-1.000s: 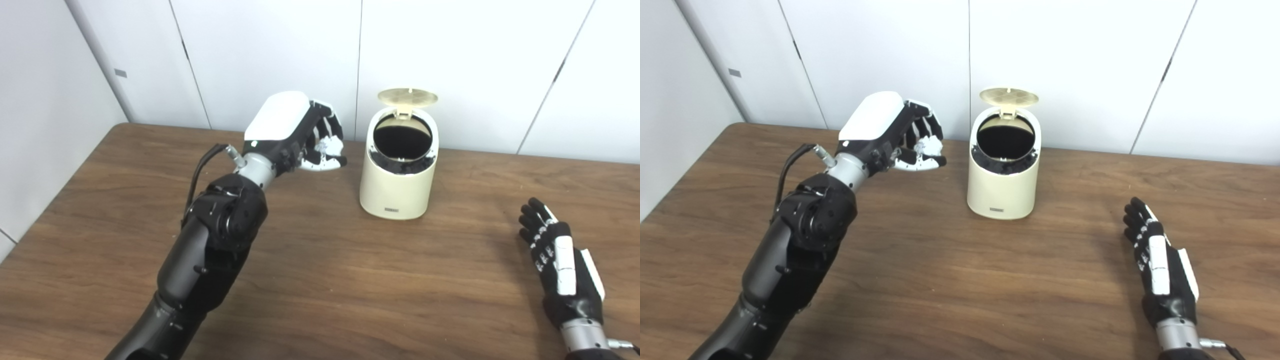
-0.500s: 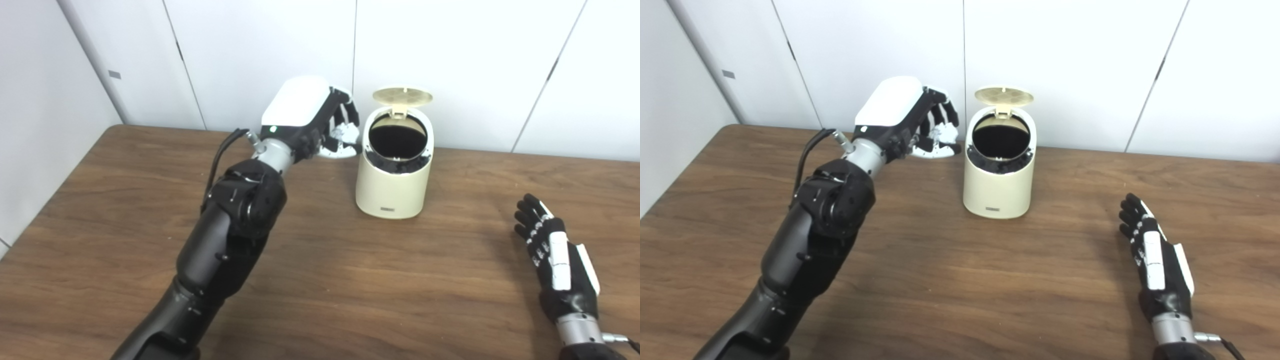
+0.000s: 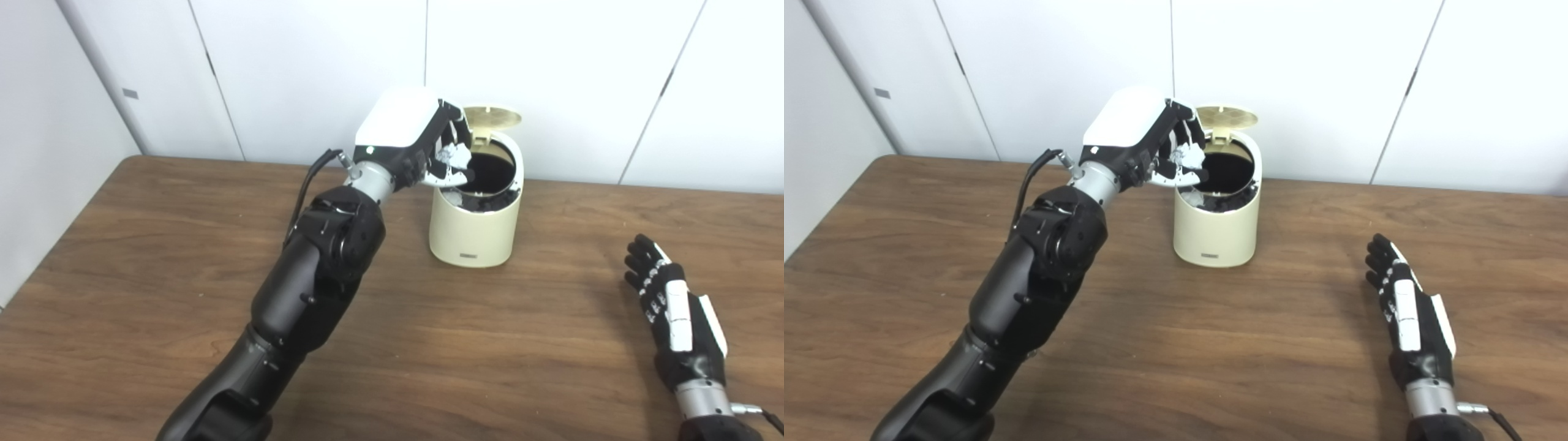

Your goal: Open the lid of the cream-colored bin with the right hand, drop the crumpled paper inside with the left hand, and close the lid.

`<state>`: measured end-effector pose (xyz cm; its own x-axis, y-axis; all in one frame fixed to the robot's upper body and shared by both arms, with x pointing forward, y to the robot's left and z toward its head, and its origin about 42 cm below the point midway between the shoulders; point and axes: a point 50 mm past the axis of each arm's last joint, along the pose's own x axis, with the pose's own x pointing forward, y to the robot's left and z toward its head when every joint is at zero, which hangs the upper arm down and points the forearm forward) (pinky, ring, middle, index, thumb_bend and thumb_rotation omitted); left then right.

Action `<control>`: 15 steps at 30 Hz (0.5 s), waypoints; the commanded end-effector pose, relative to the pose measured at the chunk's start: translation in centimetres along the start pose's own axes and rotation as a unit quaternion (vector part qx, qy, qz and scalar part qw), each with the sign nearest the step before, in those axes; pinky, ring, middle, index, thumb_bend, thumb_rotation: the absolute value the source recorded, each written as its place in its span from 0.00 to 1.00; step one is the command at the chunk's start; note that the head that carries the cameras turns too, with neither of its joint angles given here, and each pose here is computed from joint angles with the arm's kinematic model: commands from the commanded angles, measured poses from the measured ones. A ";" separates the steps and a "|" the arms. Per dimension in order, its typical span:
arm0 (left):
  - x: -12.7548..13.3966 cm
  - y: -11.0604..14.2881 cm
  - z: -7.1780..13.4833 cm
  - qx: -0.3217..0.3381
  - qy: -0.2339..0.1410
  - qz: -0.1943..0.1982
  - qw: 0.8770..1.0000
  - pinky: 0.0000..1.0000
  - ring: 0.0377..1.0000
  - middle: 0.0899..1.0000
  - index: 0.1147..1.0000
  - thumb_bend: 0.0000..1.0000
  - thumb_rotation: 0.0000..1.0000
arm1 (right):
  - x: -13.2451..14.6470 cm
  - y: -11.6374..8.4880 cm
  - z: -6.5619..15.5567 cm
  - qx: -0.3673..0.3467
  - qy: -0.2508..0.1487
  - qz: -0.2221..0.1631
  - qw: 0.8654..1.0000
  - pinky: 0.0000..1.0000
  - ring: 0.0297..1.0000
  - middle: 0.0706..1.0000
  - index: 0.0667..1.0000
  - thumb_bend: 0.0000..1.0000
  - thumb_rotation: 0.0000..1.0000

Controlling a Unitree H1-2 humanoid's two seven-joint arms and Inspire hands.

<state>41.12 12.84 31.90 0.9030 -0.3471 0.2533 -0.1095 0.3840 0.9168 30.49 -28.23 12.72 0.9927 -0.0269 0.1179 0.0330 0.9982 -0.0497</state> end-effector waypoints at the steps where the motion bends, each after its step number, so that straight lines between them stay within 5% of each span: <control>1: 1.4 2.1 1.4 0.006 -0.027 0.042 0.999 0.29 0.36 0.46 0.44 0.47 0.00 | 0.2 0.5 0.5 0.001 -0.027 0.000 1.000 0.90 0.91 0.90 0.88 0.52 1.00; 15: 2.6 -1.0 0.7 0.004 -0.020 0.022 1.000 0.30 0.35 0.44 0.47 0.47 0.00 | 0.3 0.5 0.6 -0.001 -0.022 0.000 1.000 0.92 0.92 0.91 0.90 0.53 1.00</control>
<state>42.83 11.80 29.20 0.9115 -0.3527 0.2117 -0.0683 0.3778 0.9234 30.54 -28.16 12.73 0.9926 -0.0289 0.1180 0.0365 0.9974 -0.0627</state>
